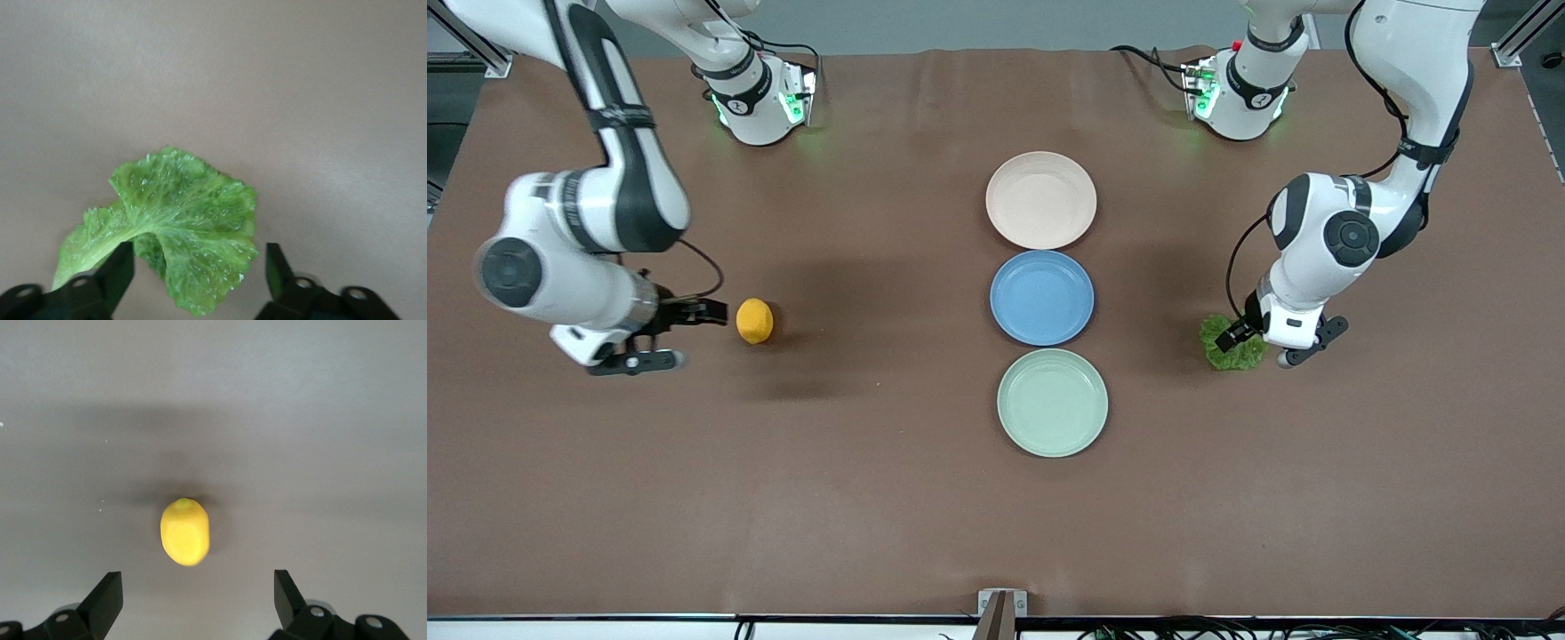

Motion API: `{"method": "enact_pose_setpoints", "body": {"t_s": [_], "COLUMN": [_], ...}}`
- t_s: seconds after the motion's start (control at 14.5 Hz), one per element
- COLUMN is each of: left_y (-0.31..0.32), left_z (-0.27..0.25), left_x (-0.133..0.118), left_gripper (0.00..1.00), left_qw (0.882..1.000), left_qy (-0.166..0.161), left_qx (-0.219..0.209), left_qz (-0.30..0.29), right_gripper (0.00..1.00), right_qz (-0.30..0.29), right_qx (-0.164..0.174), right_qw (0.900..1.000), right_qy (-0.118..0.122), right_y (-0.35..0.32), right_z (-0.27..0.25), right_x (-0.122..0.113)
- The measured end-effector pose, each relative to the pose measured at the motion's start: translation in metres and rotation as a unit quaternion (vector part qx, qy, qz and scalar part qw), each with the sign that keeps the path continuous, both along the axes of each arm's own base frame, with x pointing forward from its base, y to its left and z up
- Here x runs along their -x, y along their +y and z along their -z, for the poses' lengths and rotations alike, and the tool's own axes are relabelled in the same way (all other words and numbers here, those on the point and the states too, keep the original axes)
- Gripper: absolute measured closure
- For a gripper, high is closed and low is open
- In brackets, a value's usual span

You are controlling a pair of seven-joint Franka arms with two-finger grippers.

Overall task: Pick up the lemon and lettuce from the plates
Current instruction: 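Lower the lettuce and open the left gripper while the right gripper withdraws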

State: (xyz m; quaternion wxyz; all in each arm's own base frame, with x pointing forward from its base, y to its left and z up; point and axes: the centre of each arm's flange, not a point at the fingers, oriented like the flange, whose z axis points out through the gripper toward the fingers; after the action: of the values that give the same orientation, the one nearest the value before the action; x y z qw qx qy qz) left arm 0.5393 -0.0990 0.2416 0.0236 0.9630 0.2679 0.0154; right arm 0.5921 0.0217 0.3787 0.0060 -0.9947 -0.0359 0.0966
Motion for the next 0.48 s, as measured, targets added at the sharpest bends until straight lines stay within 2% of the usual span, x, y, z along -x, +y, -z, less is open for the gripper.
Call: {"method": "enact_pose_setpoints", "body": {"t_s": [0.07, 0.21, 0.48], "left_y": [0.0, 0.005, 0.05], "left_z": [-0.007, -0.025, -0.076], "left_x": [-0.004, -0.013, -0.03], "left_gripper": [0.01, 0.01, 0.0], "left_qw": [1.0, 0.994, 0.971], "left_qy": [0.004, 0.024, 0.055], "left_qx": [-0.003, -0.009, -0.01], "left_qz": [0.027, 0.108, 0.233], "right_gripper": [0.0, 0.0, 0.0], "right_qz": [0.003, 0.005, 0.009], "right_qx": [0.0, 0.002, 0.019], "right_qw": [1.0, 1.0, 1.0], "right_qy": [0.001, -0.005, -0.011], "right_y": [-0.005, -0.01, -0.022], "right_z": [-0.018, -0.054, -0.113], "right_x": [-0.005, -0.013, -0.019]}}
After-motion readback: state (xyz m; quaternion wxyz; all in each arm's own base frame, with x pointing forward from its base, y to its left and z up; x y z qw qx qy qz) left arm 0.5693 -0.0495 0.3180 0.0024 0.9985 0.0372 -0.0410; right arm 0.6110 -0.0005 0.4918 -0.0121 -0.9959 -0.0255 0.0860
